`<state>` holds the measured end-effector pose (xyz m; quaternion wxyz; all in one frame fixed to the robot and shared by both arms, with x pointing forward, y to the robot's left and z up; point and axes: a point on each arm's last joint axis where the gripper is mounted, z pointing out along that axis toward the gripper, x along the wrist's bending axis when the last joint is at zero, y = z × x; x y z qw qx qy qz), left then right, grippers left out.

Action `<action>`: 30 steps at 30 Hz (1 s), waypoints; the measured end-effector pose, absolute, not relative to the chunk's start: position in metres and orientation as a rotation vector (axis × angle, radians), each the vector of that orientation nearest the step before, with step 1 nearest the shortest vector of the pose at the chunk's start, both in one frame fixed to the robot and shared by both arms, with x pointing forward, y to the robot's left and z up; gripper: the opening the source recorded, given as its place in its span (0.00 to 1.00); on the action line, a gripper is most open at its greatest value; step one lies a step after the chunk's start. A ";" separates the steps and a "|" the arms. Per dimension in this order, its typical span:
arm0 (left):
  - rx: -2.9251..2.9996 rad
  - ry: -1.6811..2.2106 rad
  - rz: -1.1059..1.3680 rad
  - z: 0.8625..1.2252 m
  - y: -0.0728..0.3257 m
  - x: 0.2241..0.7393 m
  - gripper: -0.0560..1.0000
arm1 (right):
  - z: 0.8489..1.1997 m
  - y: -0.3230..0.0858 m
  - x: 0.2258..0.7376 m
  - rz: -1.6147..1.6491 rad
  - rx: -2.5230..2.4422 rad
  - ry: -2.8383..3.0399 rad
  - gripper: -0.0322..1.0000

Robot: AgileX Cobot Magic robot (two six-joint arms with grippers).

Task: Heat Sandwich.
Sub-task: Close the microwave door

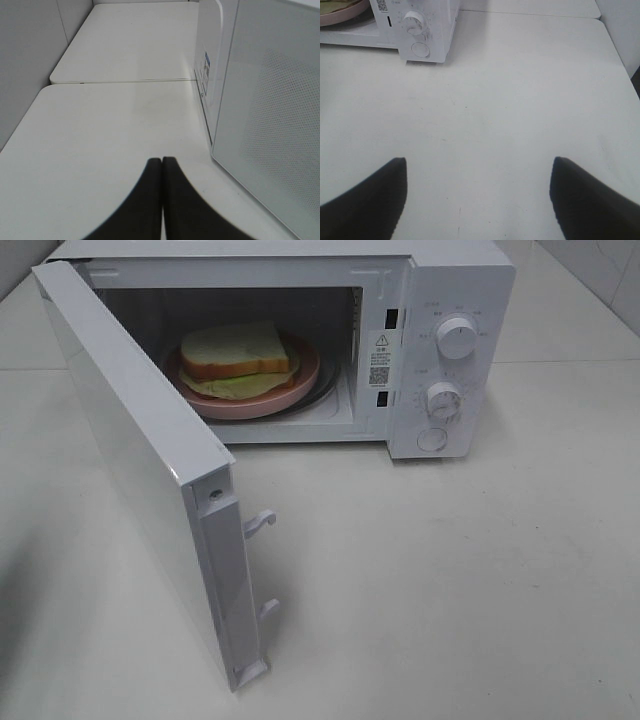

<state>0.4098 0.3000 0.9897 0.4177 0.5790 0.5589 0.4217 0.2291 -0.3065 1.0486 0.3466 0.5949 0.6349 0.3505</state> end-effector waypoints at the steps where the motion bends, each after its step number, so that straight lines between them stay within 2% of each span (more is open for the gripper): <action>1: 1.453 1.402 1.058 0.990 0.300 0.410 0.05 | 1.049 -0.307 0.229 0.909 1.544 1.647 0.77; 12: 1.469 1.268 0.975 0.973 0.286 0.438 0.05 | 1.049 -0.307 0.229 0.909 1.544 1.647 0.77; 30: 1.585 1.050 0.751 0.957 0.215 0.476 0.05 | 1.049 -0.306 0.229 0.910 1.544 1.648 0.77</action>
